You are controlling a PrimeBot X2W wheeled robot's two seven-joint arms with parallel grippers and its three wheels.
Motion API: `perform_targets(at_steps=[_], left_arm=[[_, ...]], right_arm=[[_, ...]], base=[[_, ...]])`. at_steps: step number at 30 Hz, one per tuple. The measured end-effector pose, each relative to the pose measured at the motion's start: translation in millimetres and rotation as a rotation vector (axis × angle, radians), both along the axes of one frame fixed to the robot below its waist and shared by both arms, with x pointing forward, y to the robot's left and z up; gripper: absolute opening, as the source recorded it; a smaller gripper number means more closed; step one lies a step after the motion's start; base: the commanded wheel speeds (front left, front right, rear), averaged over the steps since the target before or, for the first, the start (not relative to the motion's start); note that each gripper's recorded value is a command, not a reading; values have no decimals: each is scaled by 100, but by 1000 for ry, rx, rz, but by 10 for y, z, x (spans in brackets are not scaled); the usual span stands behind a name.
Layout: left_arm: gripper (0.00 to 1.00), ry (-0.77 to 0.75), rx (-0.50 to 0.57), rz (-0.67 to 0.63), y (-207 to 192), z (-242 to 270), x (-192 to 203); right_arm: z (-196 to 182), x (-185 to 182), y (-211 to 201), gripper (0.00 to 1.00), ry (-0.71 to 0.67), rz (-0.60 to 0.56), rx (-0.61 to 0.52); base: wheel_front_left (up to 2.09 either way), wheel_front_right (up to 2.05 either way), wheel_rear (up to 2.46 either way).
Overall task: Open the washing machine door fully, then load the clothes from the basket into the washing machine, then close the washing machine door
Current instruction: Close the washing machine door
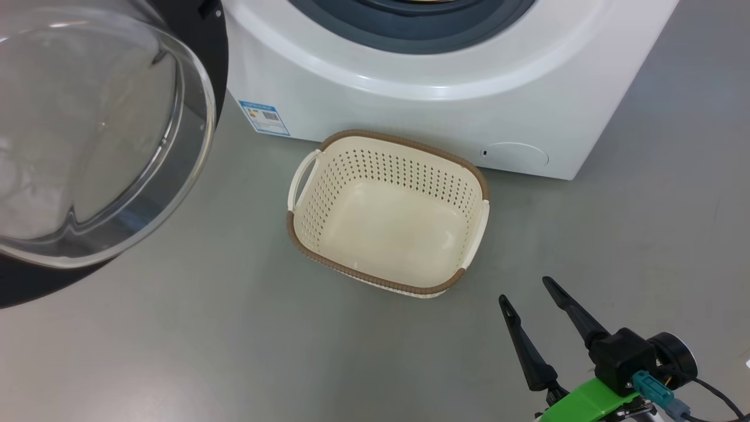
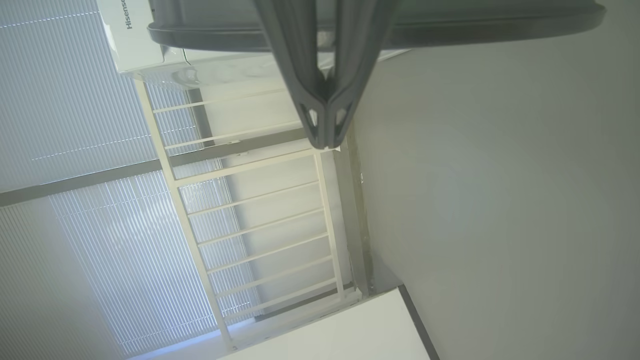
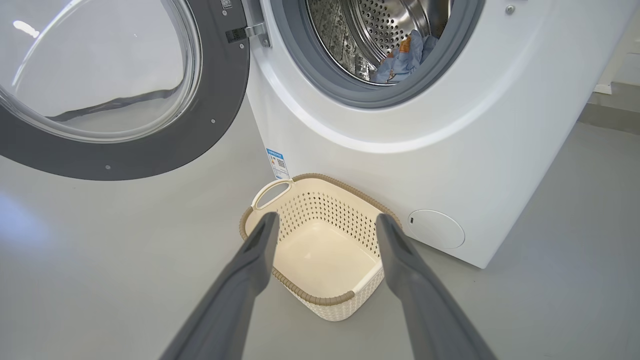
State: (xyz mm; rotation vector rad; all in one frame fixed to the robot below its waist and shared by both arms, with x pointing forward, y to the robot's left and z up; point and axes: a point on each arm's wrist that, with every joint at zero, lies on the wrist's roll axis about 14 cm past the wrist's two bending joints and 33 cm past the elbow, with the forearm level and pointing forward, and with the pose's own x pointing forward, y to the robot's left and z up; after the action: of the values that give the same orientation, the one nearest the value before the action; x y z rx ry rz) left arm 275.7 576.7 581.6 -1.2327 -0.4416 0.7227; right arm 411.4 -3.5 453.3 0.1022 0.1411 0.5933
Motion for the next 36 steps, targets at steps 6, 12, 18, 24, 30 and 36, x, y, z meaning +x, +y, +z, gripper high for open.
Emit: perform_targets(at_steps=[6, 12, 18, 24, 30, 36], left_arm=[[0, 36, 4, -37, -45, -59, 110], [0, 82, 14, -104, -129, -109, 258], [0, 125, 9, -152, -194, -196, 359], [0, 145, 8, -196, -237, -204, 399], [0, 171, 11, -252, -269, -174, 400], [0, 151, -3, -314, -337, -126, 409]], right_arm=[[-58, 25, -13, 100, 12, 0, -9], [-119, 49, -36, 100, 27, 1, -20], [-149, 83, -40, 100, 34, 0, -22], [-147, 98, -40, 100, 31, 2, -24], [-165, 98, -24, 100, 38, 8, -25], [-174, 94, 14, 100, 41, 18, -22]], base=[[0, 0, 0], [0, 0, 0], [0, 0, 0], [0, 0, 0], [0, 0, 0], [0, 0, 0]])
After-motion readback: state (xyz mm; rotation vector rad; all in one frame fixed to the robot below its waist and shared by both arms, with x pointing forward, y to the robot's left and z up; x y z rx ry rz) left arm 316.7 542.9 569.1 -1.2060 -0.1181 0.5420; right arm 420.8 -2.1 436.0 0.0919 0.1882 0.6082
